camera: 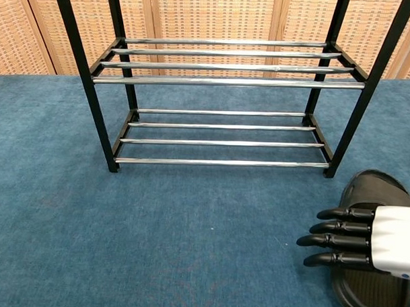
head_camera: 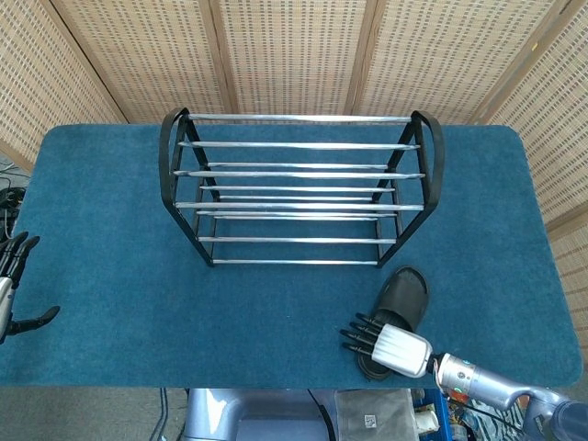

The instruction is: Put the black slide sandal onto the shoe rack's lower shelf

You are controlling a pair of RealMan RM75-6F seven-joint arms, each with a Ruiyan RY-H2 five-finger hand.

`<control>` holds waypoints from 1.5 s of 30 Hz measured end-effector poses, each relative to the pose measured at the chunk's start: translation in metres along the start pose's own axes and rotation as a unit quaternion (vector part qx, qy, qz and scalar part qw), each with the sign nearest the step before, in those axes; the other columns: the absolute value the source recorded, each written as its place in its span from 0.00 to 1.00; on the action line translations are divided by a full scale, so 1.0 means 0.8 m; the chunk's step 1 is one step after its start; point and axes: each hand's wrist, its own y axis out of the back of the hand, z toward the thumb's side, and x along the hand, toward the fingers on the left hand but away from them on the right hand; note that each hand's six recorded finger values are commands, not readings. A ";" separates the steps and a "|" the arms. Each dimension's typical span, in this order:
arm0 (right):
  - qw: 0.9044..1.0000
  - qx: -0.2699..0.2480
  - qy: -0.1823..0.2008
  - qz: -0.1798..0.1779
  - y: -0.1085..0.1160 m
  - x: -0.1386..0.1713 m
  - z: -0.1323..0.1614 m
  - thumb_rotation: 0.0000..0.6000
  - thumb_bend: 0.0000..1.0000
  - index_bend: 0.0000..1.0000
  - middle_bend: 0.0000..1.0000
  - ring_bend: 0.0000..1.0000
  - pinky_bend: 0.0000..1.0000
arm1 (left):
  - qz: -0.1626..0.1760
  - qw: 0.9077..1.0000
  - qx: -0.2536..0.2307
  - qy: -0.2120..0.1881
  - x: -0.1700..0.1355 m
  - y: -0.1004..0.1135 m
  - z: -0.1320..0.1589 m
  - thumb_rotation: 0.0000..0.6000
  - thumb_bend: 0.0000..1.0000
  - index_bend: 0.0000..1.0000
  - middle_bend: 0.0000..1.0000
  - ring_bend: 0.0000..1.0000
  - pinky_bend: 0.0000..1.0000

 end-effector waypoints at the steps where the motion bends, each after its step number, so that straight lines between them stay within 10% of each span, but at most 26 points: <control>1: 1.000 0.001 0.001 0.000 0.000 0.000 0.001 1.00 0.24 0.28 0.24 0.11 0.09 | 0.000 1.000 0.000 0.000 0.000 0.000 0.000 1.00 0.20 0.00 0.00 0.00 0.00; 10: 1.000 0.011 0.016 -0.018 0.004 -0.003 0.007 1.00 0.59 0.57 0.51 0.36 0.45 | -0.002 1.000 -0.001 -0.001 0.000 0.000 0.000 1.00 0.20 0.00 0.00 0.00 0.00; 28: 0.985 0.140 0.030 -0.093 0.028 0.019 0.008 1.00 0.62 0.59 0.53 0.39 0.46 | -0.005 1.000 -0.004 -0.005 0.000 0.000 0.001 1.00 0.20 0.00 0.00 0.00 0.00; 45: 0.969 0.179 0.120 -0.121 0.064 0.012 0.054 1.00 0.62 0.59 0.53 0.39 0.46 | -0.009 1.000 -0.006 -0.010 -0.001 -0.001 0.001 1.00 0.20 0.00 0.00 0.00 0.00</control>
